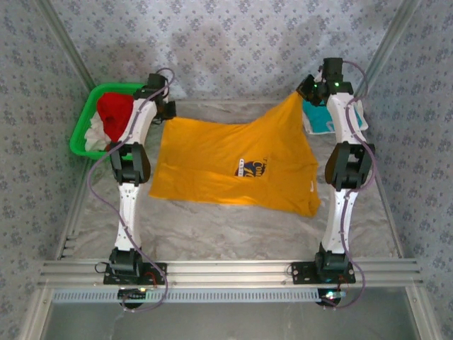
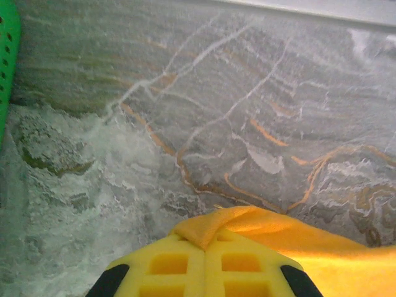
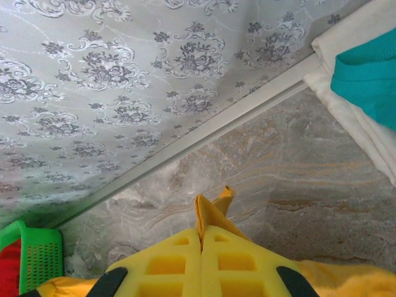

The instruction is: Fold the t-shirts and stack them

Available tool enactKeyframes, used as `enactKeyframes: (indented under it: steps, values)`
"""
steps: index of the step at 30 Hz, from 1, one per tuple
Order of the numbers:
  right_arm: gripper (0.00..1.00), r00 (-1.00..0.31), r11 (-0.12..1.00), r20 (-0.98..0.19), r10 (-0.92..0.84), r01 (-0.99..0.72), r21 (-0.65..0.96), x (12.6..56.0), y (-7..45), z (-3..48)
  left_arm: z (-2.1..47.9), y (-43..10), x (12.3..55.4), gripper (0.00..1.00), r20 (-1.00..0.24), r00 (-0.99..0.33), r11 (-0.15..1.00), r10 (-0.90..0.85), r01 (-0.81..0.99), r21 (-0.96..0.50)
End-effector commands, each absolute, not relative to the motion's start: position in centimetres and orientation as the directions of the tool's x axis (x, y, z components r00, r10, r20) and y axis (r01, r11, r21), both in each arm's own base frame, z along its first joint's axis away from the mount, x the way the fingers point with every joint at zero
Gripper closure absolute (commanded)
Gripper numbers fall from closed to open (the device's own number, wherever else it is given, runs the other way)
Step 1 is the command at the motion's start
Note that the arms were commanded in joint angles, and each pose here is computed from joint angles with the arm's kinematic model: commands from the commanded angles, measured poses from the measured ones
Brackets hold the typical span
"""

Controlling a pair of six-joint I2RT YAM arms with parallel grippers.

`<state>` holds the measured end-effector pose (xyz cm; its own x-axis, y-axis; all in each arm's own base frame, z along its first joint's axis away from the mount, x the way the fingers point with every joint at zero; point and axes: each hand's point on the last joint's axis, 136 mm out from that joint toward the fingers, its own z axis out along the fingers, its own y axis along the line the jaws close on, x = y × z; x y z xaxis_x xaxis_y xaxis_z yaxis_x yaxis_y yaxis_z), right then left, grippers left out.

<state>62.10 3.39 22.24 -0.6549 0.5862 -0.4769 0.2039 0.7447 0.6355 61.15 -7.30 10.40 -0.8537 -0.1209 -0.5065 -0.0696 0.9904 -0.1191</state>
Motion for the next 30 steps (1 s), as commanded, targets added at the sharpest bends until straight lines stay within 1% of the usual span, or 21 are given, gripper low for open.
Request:
enactKeyframes:
  steps: [1, 6, 11, 12, 15, 18, 24, 26, 30]
  values:
    - [1.00, -0.686, 0.764, -0.480, 0.547, 0.174, 0.622, 62.0, 3.8, 22.0, 14.7, -5.7, 60.9, 1.00, -0.558, -0.822, 0.993, -0.112, -0.074, -0.091]
    - [1.00, -0.711, 0.773, -0.477, 0.517, 0.148, 0.617, 60.9, 5.0, 21.2, 13.4, -5.4, 59.7, 1.00, -0.529, -0.843, 0.995, -0.095, -0.076, -0.057]
    - [1.00, -0.692, 0.771, -0.488, 0.533, 0.158, 0.617, 58.8, 4.6, 20.8, 13.3, -4.6, 57.9, 1.00, -0.578, -0.809, 0.994, -0.108, -0.091, -0.058]
    - [1.00, -0.693, 0.775, -0.488, 0.530, 0.162, 0.611, 58.6, 4.3, 20.7, 13.0, -4.4, 57.3, 1.00, -0.568, -0.816, 0.994, -0.107, -0.093, -0.054]
    - [1.00, -0.698, 0.778, -0.484, 0.529, 0.171, 0.604, 58.5, 3.7, 20.3, 13.1, -4.0, 57.4, 1.00, -0.578, -0.811, 0.996, -0.088, -0.080, -0.039]
    - [1.00, -0.692, 0.776, -0.490, 0.531, 0.165, 0.608, 58.9, 3.3, 20.9, 13.1, -3.6, 57.5, 1.00, -0.558, -0.826, 0.997, -0.074, -0.075, -0.021]
    - [1.00, -0.655, 0.784, -0.547, 0.521, 0.114, 0.610, 58.9, 2.8, 23.9, 15.7, -3.8, 57.7, 1.00, -0.587, -0.807, 0.998, -0.060, -0.054, -0.026]
    - [1.00, -0.653, 0.789, -0.557, 0.513, 0.105, 0.605, 58.2, 2.7, 24.2, 16.2, -3.9, 57.2, 1.00, -0.587, -0.808, 0.999, -0.053, -0.048, -0.025]
    - [1.00, -0.658, 0.804, -0.567, 0.496, 0.102, 0.585, 56.3, 2.5, 23.6, 15.7, -4.2, 55.9, 1.00, -0.570, -0.821, 0.999, -0.044, -0.039, -0.022]
